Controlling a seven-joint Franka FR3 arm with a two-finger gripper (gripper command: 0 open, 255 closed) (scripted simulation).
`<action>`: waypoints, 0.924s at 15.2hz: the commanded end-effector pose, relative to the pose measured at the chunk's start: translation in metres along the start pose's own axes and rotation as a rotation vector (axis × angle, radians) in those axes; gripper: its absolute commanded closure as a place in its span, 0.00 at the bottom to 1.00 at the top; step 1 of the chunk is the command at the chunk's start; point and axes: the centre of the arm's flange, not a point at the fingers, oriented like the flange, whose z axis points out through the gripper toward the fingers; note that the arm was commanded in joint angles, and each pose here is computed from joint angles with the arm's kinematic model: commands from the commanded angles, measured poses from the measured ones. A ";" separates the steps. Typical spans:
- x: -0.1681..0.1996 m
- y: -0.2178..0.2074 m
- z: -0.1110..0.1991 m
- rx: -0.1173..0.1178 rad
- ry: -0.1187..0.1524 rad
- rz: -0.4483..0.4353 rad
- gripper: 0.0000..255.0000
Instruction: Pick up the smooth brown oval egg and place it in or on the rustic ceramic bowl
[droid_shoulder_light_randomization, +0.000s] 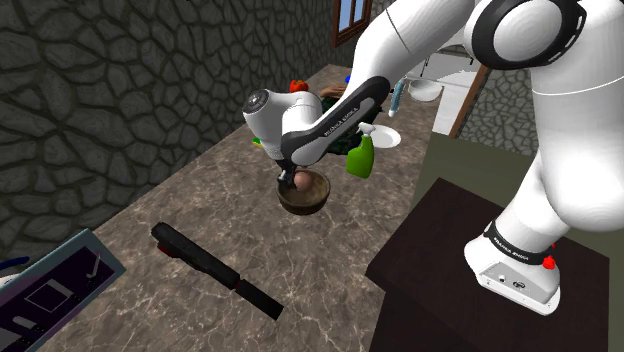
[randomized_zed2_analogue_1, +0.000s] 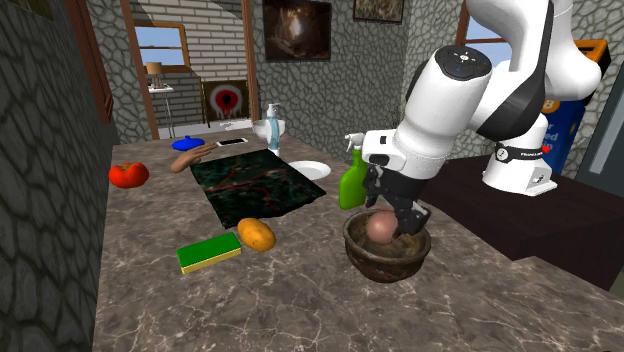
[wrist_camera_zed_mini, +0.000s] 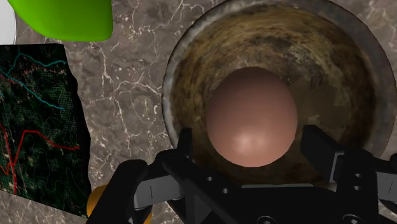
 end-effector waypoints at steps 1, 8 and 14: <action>0.000 0.000 0.000 0.000 0.000 0.000 0.00; 0.000 0.000 -0.040 0.000 0.000 0.000 0.00; 0.000 0.000 -0.050 0.000 0.000 0.000 0.00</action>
